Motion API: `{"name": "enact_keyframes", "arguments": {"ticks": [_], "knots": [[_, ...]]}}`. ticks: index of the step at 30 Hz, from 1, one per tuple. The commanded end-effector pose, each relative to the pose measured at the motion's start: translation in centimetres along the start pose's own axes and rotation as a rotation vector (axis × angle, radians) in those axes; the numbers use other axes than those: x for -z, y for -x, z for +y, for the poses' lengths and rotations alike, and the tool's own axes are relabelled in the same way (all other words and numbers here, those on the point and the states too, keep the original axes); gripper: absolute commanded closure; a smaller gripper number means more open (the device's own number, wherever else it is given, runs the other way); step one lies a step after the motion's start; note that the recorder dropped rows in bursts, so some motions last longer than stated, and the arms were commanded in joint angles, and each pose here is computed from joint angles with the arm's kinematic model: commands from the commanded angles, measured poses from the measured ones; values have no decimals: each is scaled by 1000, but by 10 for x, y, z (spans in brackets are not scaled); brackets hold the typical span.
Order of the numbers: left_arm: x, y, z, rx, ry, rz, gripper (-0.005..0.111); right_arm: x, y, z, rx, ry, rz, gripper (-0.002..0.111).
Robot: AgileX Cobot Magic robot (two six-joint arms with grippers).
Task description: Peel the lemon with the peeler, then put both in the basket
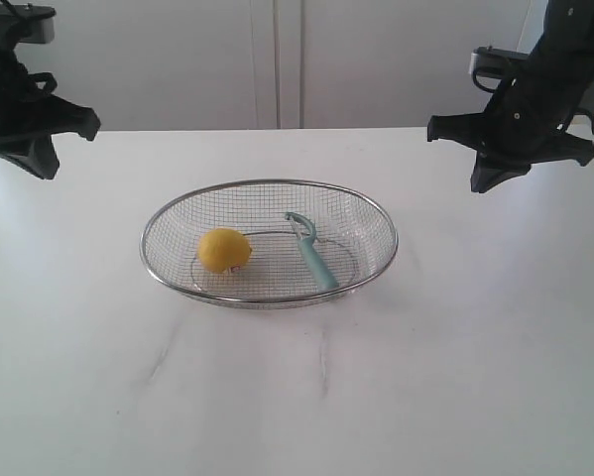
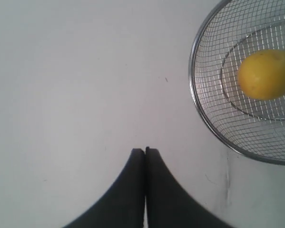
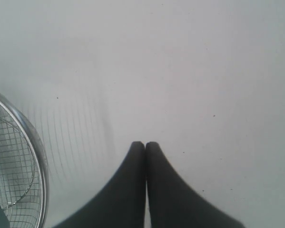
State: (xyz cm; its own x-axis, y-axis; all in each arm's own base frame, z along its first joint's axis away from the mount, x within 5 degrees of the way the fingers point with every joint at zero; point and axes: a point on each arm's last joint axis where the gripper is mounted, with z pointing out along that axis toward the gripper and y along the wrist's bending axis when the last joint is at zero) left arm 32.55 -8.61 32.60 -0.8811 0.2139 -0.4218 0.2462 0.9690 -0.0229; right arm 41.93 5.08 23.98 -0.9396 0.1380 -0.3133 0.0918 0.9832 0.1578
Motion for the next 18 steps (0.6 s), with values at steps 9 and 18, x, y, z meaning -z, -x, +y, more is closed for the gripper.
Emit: {"name": "enact_keyframes", "arguments": {"ticks": [9,18], "knots": [[51,-66,-4,33,-51,-152,107,6,2,-1,-4,-1,-22,108],[88,-124,-6,46,-84,-285,107,6,2,-1,-4,-1,-22,108]]}}
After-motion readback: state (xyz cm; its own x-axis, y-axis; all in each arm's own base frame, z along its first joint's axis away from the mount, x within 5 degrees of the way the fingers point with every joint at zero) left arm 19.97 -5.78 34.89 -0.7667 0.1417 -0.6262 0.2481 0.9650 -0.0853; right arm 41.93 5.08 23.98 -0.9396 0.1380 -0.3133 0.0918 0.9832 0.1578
